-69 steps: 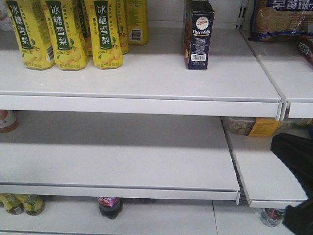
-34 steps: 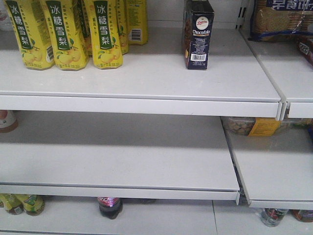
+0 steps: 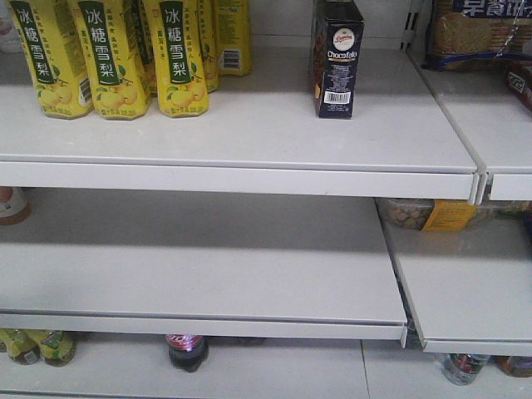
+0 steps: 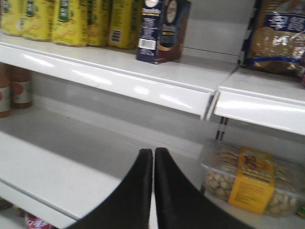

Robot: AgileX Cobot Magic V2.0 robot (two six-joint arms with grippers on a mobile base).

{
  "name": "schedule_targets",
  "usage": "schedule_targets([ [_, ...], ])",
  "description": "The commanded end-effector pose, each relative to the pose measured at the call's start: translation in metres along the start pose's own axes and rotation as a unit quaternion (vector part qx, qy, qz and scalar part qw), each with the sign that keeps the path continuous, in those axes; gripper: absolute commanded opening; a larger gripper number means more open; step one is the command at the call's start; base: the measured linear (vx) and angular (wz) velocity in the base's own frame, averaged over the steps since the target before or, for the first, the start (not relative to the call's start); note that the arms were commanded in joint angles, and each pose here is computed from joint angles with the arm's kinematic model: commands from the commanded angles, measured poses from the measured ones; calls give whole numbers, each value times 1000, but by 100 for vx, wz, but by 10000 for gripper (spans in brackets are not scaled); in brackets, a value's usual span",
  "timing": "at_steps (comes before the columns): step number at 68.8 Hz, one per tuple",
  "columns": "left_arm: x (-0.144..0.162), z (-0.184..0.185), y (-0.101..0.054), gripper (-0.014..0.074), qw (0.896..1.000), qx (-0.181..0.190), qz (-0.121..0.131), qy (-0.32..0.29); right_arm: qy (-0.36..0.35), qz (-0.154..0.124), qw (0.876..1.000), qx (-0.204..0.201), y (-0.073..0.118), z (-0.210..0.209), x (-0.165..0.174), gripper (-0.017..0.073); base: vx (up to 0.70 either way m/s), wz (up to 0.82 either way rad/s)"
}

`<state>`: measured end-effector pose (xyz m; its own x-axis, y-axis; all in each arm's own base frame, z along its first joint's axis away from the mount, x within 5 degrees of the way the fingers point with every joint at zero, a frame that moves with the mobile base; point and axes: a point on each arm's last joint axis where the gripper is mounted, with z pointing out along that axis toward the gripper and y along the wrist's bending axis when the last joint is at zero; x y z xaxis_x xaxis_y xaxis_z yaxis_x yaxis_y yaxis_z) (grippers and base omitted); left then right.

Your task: Left arm holds basket, right arm returns cookies

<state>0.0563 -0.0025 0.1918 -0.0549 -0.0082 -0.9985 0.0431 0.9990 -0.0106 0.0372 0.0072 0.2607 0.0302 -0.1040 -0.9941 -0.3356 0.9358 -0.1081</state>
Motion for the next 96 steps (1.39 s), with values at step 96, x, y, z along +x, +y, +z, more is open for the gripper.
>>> schedule_targets([
  [96, -18, -3, 0, -6, 998, 0, 12, -63, -4, 94, 980, 175, -7, 16, 65, -6, 0, 0],
])
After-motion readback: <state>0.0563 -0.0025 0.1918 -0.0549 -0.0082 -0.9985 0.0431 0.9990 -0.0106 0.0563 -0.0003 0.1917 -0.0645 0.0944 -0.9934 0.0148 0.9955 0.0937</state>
